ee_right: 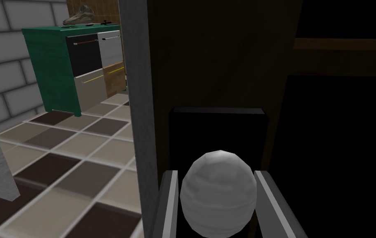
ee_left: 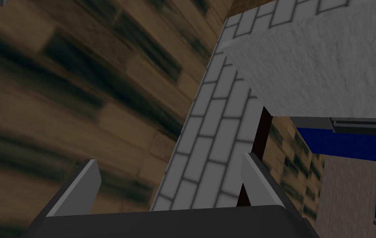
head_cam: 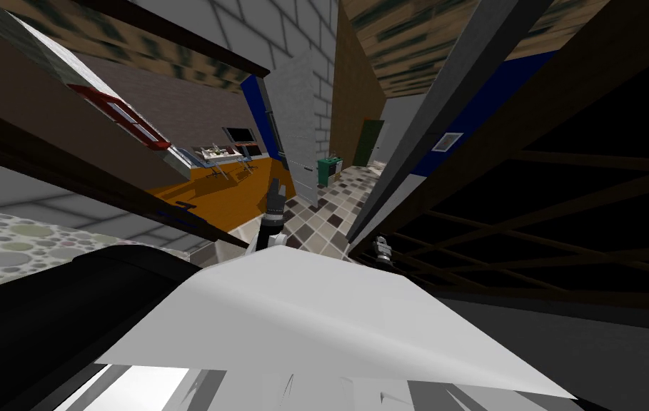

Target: Pull the door open

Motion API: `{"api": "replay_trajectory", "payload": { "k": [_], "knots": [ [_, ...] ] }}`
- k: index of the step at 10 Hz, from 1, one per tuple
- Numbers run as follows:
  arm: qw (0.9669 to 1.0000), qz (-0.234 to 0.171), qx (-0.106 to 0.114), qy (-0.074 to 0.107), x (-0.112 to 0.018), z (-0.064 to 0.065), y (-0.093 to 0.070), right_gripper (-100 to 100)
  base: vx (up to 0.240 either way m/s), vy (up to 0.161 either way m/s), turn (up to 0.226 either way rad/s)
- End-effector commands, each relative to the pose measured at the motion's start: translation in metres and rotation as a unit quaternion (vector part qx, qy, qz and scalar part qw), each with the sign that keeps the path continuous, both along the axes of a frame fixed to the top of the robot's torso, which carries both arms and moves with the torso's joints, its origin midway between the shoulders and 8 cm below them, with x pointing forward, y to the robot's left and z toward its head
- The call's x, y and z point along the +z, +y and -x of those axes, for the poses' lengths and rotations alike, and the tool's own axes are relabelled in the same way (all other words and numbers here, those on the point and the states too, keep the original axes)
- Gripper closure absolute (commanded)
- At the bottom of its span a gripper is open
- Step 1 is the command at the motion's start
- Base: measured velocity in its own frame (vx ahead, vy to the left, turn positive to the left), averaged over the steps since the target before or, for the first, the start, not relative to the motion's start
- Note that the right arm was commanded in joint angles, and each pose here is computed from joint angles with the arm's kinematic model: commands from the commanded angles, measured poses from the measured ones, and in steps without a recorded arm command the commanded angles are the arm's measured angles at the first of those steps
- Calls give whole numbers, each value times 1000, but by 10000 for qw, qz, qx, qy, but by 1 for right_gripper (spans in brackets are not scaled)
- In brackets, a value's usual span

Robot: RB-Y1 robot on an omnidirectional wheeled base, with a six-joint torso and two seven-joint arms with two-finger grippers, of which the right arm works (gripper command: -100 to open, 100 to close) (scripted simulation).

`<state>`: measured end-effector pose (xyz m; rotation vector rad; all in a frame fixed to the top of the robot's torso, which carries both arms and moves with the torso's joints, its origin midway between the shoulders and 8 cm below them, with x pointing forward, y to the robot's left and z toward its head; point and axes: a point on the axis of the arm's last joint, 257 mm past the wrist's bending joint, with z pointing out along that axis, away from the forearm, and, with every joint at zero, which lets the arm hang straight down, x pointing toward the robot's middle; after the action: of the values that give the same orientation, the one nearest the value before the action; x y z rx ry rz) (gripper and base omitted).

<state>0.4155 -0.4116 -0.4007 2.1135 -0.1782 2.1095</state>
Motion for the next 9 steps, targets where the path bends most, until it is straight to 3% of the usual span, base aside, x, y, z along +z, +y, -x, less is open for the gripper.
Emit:
{"api": "replay_trajectory", "payload": {
  "k": [1, 4, 5, 9],
  "knots": [
    [9999, -41, 139, -21, 1, 2, 4, 100, -199, -12, 76],
    [9991, -101, 400, -17, 1, 7, 9, 100, -217, -50, 95],
    [9994, -79, 342, 0, -1, 6, 8, 100, -98, -14, 26],
    [9969, -89, 788, -12, 0, 23, 16, 100, -216, -52, 103]
  ]
}}
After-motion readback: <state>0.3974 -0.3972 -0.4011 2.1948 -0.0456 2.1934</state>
